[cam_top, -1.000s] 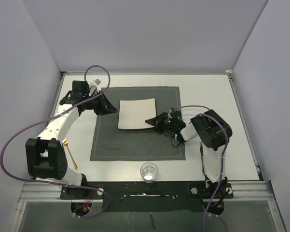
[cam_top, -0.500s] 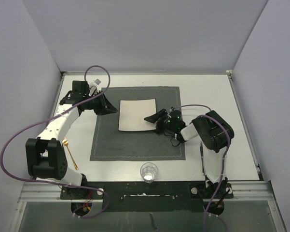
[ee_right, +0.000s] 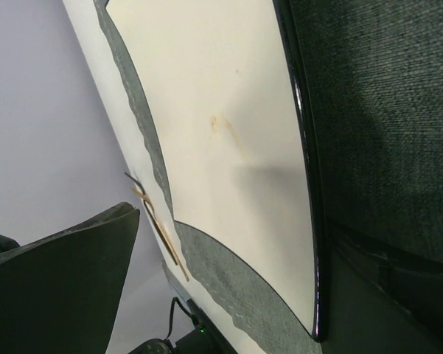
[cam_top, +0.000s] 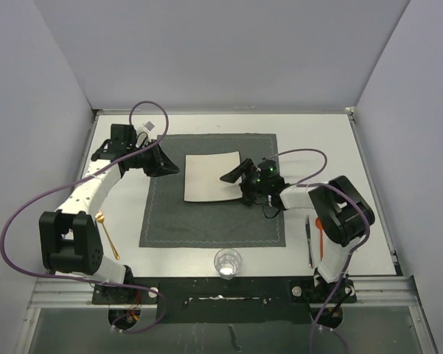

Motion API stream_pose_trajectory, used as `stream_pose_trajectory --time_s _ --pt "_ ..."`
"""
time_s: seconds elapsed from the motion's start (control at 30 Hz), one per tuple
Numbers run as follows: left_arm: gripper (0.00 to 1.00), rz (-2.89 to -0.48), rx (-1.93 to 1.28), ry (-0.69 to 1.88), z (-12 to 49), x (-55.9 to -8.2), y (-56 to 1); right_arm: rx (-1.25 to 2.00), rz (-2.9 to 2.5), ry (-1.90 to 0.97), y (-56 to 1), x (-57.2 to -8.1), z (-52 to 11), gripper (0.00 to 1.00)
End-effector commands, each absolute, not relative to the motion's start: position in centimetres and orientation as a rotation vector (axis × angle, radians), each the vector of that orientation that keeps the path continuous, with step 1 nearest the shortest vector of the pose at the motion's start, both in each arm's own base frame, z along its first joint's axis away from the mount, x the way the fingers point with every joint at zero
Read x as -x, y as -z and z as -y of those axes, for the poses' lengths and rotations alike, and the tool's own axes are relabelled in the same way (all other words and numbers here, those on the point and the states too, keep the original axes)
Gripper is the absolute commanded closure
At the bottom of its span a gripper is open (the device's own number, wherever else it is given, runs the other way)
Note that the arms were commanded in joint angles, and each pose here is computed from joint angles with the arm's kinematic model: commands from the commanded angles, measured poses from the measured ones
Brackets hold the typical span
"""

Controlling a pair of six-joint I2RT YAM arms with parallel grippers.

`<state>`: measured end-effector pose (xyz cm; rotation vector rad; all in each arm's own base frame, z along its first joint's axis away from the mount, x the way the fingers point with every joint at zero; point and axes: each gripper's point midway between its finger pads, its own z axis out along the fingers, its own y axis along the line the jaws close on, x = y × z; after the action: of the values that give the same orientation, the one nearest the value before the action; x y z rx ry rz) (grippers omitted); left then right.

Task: Set the dinner table for one person
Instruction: Place the plate on the napkin.

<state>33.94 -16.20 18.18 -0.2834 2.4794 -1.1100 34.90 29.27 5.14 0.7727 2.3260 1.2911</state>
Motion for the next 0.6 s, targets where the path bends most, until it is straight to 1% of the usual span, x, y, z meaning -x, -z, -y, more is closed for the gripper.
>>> stream_pose_trajectory --time_s 0.0,0.2,0.37,0.57 --pt "0.9 -2.379 0.203 1.134 16.3 -33.8 -21.2 -0.621 -2.313 -1.193 -9.6 -35.9 -29.5 0.09" --pt "0.9 -2.369 0.209 1.144 16.4 -33.8 -21.4 -0.529 -2.383 -1.01 -11.2 -35.9 -28.7 0.05" --pt "0.9 -2.364 0.205 1.152 16.5 -33.8 -21.5 -0.516 -2.452 -0.83 -11.2 -35.3 -27.3 0.0" --pt "0.9 -2.36 0.207 1.156 16.5 -33.8 -21.6 -0.5 -2.506 -0.776 -10.4 -34.3 -27.5 0.01"
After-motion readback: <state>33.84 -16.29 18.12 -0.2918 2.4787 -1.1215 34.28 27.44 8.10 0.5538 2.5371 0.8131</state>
